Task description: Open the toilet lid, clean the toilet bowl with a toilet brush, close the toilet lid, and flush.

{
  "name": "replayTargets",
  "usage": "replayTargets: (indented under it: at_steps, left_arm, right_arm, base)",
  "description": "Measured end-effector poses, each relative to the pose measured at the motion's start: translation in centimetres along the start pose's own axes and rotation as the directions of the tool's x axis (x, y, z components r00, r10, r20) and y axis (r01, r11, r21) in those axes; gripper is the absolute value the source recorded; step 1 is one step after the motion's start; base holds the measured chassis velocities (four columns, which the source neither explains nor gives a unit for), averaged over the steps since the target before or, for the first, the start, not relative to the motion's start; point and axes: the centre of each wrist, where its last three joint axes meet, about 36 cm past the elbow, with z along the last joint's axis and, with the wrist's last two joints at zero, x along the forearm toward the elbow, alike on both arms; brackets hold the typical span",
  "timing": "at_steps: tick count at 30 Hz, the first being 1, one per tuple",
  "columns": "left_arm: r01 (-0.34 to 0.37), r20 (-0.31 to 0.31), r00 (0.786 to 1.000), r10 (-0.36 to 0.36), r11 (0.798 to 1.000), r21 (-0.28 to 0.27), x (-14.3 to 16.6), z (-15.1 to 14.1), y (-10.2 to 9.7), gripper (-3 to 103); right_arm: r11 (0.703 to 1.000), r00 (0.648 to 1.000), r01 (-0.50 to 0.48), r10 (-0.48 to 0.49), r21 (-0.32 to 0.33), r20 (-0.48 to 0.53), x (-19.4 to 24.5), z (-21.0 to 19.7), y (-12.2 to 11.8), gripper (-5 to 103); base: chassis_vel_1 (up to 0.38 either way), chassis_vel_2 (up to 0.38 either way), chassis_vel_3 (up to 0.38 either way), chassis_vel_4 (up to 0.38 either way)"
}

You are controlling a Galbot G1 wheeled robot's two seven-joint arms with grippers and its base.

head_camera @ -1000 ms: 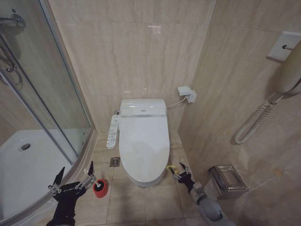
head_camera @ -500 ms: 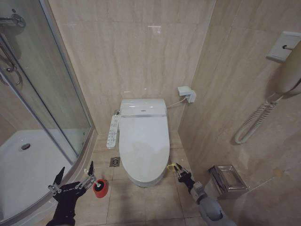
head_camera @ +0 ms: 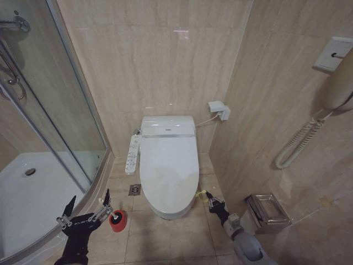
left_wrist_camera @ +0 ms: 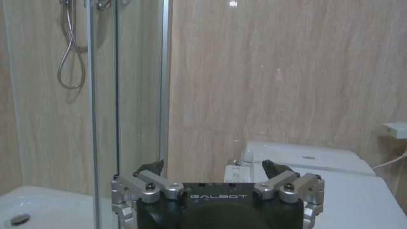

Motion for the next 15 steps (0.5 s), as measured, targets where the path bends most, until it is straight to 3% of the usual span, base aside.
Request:
replayTargets:
  at_steps: [15]
  left_arm:
    - [0.000, 0.000, 1.000, 0.000, 1.000, 0.000, 0.0, 0.0, 0.0, 100]
  right_arm:
    - [0.996, 0.993, -0.073, 0.077, -0.049, 0.087, 2.0, -3.5, -0.7, 0]
  base:
    - [0.000, 0.000, 0.000, 0.000]
